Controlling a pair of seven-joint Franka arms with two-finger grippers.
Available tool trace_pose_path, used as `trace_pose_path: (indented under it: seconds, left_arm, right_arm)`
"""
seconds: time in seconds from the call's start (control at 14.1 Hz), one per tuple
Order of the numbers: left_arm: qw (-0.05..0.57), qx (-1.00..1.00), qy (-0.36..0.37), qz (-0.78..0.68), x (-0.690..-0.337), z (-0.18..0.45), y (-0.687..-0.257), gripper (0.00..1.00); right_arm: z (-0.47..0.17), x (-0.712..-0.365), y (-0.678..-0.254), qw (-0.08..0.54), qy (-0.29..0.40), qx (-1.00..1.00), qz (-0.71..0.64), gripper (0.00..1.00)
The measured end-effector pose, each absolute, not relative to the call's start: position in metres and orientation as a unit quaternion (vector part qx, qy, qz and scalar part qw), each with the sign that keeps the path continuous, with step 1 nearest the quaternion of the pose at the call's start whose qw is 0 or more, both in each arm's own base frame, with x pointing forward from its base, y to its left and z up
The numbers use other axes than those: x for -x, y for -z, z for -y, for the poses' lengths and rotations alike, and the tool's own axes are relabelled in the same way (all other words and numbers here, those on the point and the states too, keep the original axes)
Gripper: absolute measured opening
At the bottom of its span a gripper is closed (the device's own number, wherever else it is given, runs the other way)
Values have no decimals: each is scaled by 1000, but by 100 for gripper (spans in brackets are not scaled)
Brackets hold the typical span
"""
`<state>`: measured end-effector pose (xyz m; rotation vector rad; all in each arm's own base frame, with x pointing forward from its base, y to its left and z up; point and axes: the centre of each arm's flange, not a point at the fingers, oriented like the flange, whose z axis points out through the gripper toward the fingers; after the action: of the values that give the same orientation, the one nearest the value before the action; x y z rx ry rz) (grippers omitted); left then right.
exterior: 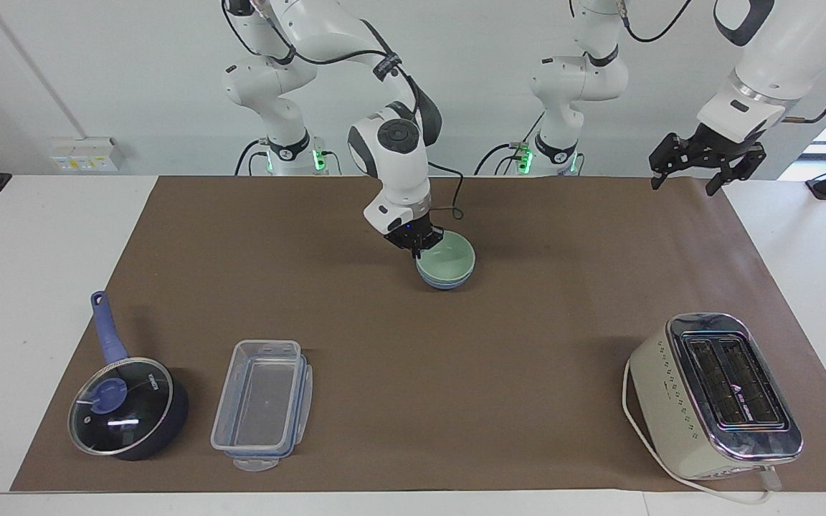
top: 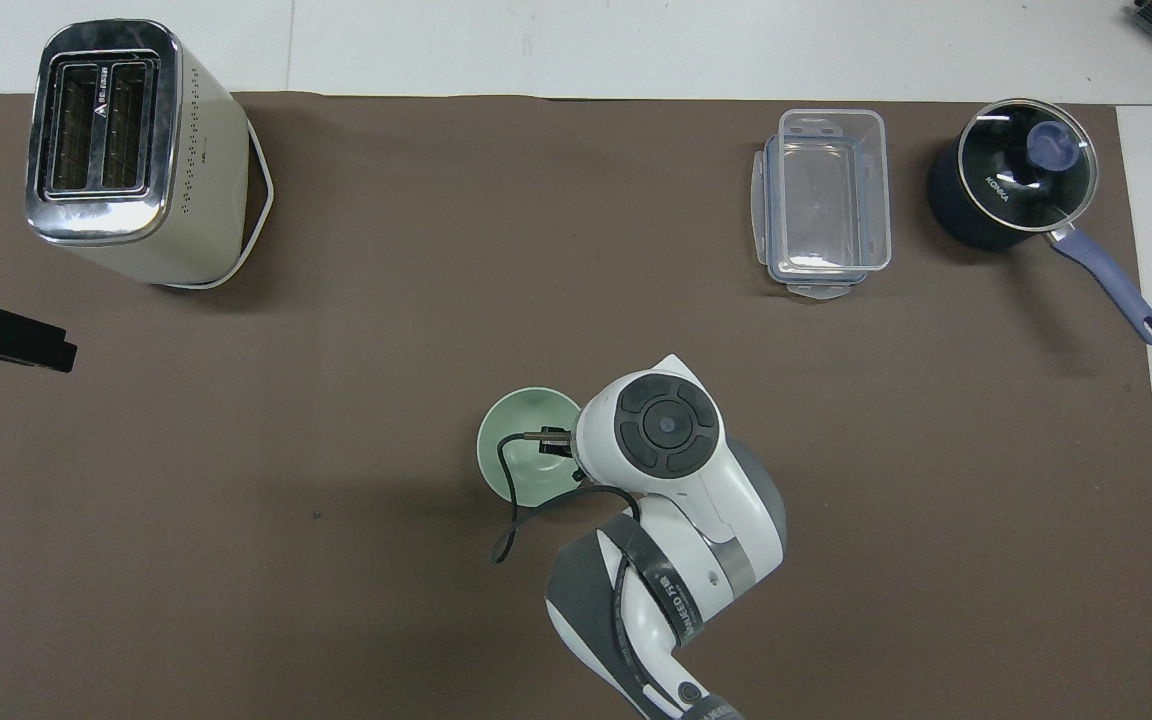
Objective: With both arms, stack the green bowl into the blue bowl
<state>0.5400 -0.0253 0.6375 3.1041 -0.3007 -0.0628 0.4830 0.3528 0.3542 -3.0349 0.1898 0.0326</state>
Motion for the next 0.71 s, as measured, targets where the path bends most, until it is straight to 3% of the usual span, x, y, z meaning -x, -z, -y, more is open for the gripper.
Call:
trace_pose_path:
  seconds: [0.5,0.71]
  left_arm:
    - [11,-995,20,97,-540,25,-638,100]
    - [12,-995,20,99,-540,26,-638,100]
  right_arm:
    - [-338,-500,-382,65,12,995,-80,98]
    - [-279,-530,-430,72,41,991,-105,100]
